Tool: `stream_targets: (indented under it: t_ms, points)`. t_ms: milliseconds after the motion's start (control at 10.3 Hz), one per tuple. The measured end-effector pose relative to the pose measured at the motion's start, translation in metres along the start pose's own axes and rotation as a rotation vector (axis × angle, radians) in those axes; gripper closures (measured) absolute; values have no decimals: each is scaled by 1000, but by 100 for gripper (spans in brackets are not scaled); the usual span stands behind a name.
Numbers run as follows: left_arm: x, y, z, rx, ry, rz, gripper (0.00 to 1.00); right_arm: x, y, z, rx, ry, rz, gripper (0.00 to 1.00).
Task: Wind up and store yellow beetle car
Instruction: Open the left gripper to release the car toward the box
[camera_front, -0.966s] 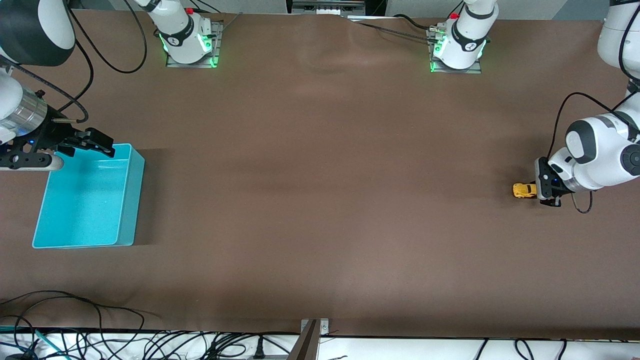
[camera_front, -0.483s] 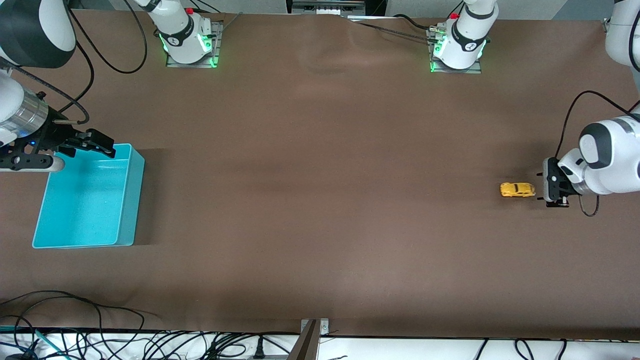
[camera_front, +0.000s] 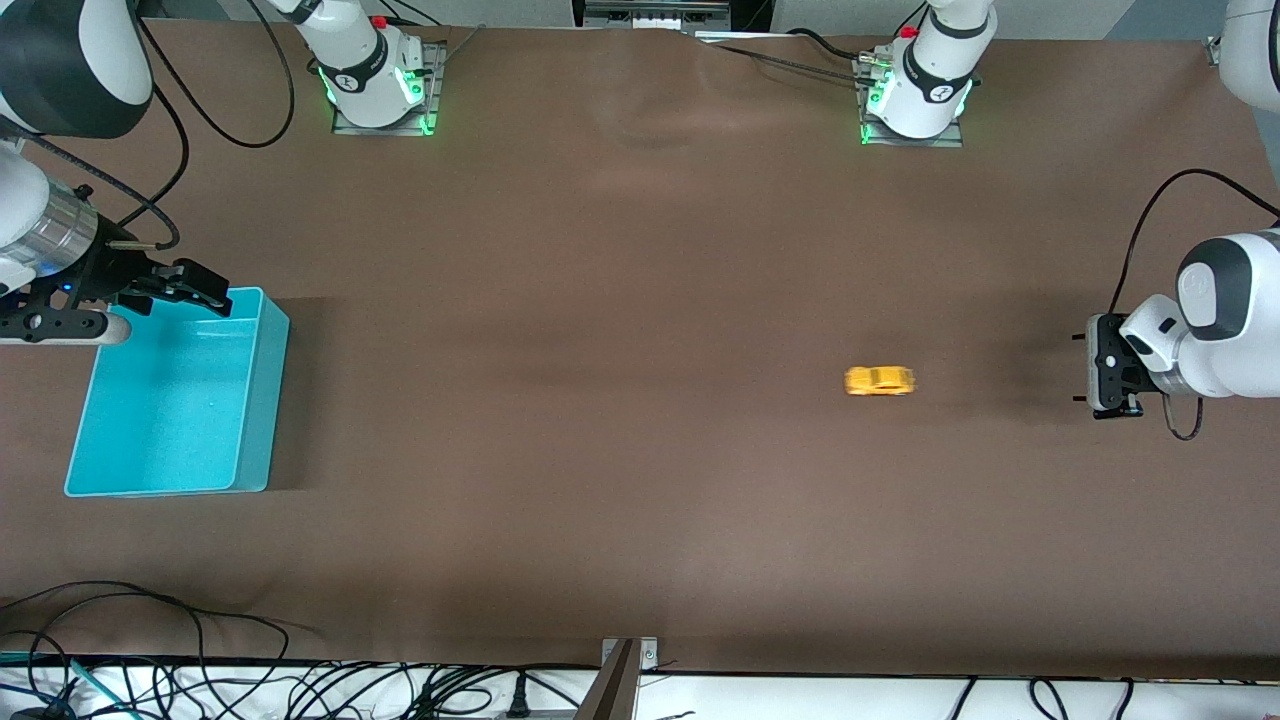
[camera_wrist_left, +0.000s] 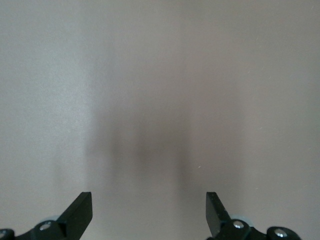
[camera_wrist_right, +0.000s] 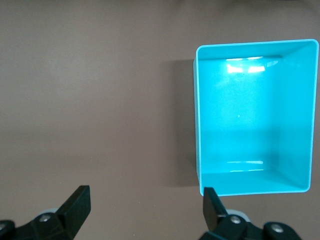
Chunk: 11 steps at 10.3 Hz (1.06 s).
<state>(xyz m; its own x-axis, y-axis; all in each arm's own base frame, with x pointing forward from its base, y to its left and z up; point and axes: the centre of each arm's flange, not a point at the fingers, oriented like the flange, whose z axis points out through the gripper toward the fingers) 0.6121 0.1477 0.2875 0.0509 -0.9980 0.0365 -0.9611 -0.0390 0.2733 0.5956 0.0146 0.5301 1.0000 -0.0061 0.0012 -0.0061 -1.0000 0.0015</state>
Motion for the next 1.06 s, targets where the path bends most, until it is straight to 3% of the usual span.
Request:
stream_targets:
  t_ms: [387, 773, 1063]
  points:
    - [35, 6, -50, -55, 1, -82, 0, 0, 0, 1, 0, -2, 0, 0]
    - [45, 8, -56, -77, 1, -117, 0, 1, -1, 5, 0, -14, -58, 0]
    - [48, 10, -58, -91, 0, -140, 0, 1, -6, 17, 4, -48, -193, 0]
